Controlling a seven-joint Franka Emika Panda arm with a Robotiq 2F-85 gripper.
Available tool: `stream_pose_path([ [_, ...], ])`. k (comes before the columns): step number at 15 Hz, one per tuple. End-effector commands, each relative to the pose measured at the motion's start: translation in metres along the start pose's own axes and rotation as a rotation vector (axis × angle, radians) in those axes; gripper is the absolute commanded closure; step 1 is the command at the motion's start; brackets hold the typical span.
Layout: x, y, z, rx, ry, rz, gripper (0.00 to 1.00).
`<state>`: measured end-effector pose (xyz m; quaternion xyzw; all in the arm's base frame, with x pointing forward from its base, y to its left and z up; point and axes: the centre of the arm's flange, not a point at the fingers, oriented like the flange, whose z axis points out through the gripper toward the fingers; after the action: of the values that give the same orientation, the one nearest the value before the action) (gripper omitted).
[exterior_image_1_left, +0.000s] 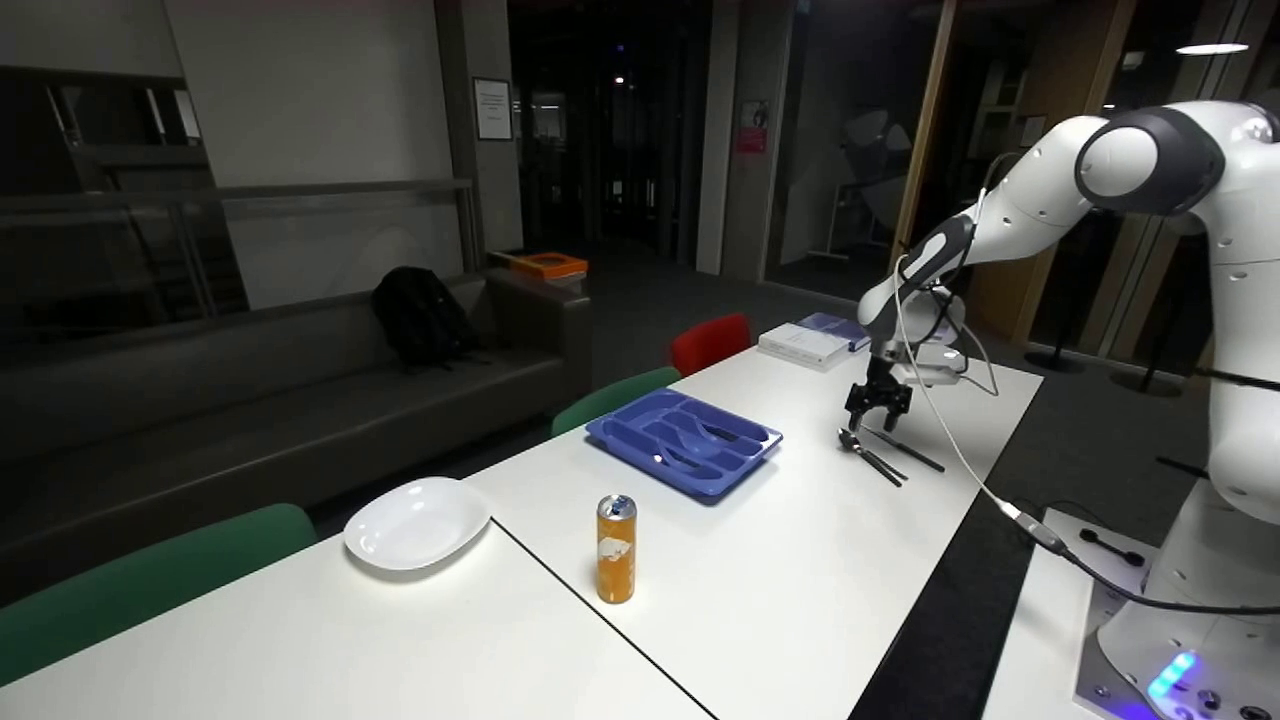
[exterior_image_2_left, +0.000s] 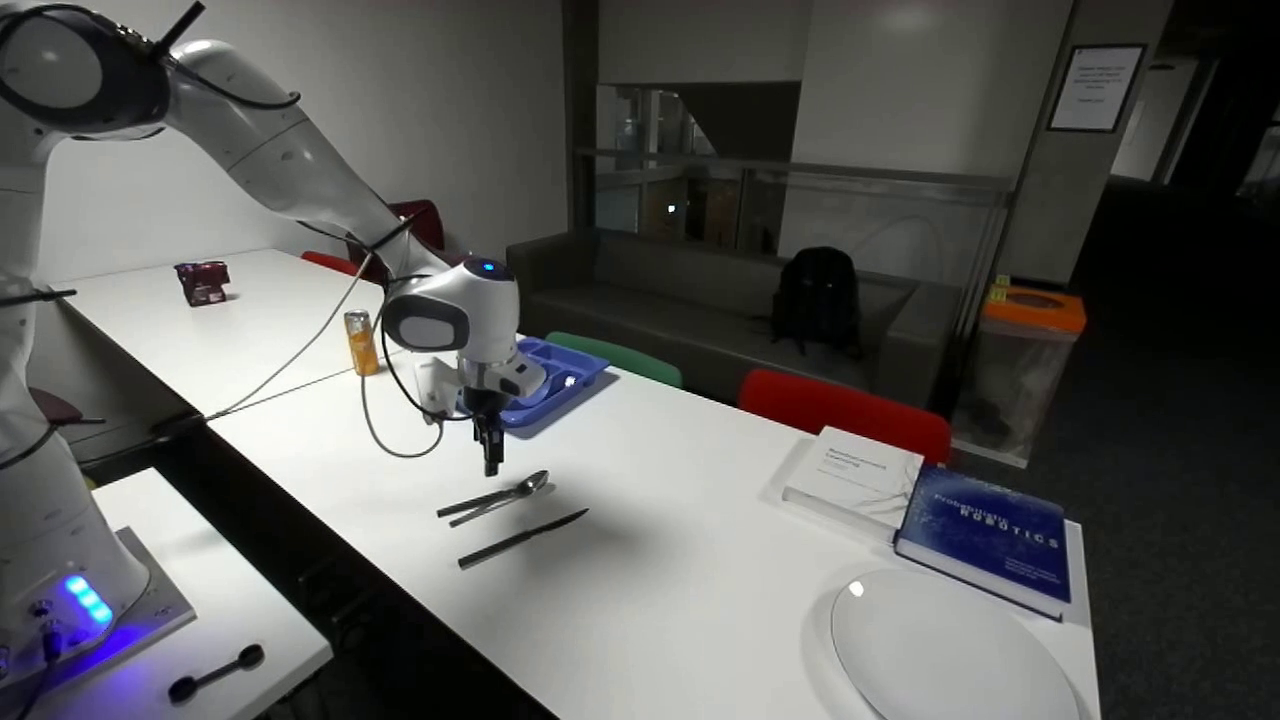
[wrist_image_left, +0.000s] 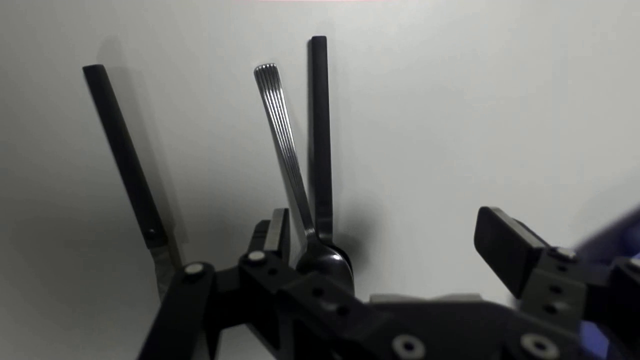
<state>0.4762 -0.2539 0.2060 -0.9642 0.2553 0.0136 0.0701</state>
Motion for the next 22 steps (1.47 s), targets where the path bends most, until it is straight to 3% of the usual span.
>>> stream_pose_path([
  [1,0.013,0.002,0.005,-0.016,-0.003,0.038,0.0],
  [10,0.003,0.008,0.019,-0.009,-0.037,0.106,0.0],
  [22,-0.006,-0.001,0.045,0.011,-0.109,0.095,0.0],
])
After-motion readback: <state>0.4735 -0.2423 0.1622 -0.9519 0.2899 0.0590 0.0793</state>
